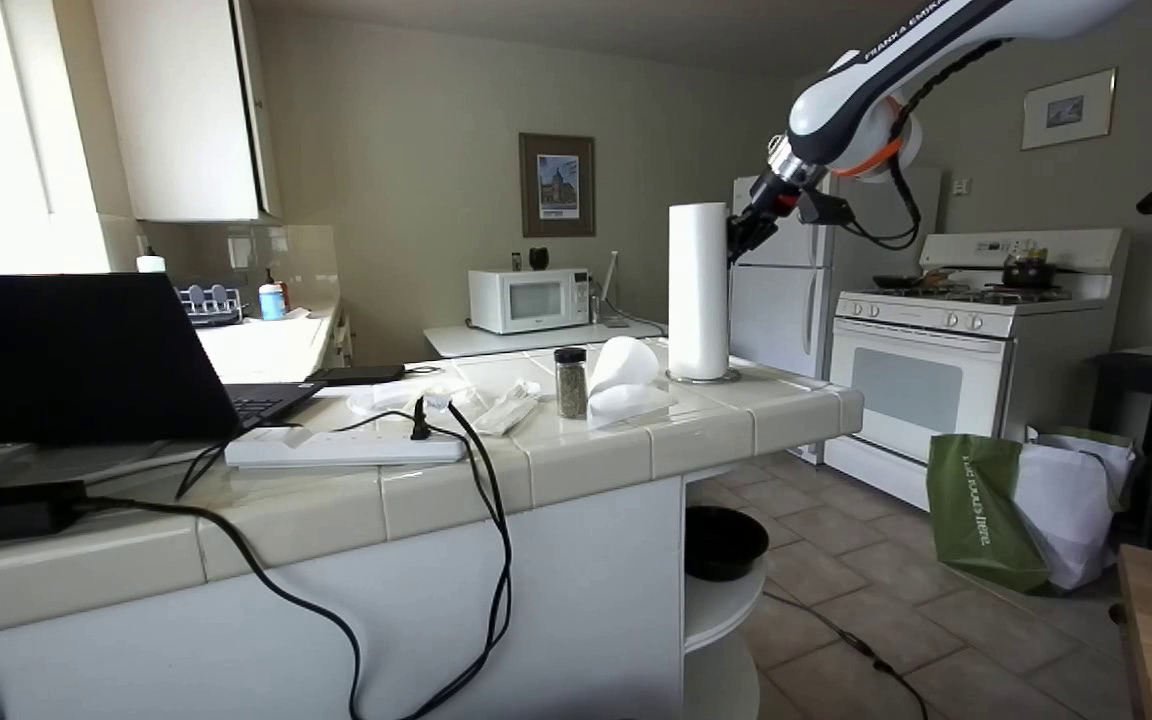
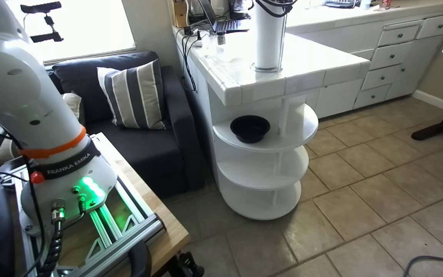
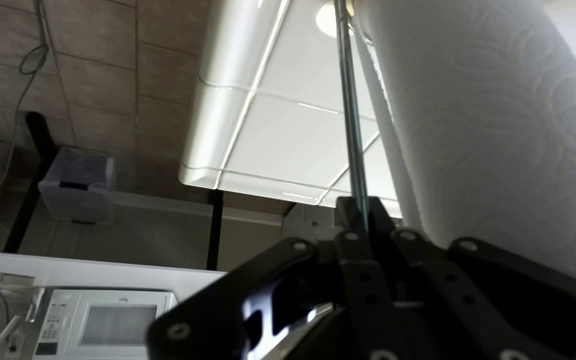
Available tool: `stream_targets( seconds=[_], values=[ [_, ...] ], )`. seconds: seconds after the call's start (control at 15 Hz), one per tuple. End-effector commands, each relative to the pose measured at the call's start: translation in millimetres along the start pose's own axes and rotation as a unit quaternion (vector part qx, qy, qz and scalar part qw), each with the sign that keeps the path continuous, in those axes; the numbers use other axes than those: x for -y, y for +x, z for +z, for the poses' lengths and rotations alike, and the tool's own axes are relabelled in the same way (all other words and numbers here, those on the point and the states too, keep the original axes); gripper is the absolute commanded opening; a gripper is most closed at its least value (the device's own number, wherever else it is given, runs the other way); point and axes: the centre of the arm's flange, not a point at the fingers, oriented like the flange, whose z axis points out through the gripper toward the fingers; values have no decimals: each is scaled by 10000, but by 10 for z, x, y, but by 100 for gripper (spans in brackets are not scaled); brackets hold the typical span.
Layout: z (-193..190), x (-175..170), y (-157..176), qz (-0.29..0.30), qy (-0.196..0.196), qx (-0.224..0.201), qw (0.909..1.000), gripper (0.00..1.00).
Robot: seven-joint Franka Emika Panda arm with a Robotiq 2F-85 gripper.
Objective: Move the paper towels
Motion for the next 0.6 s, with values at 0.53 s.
stream_targets(
  seconds=[0.53],
  values=[
    [-114,-233,801,617,-257,-577,9961,2]
  ],
)
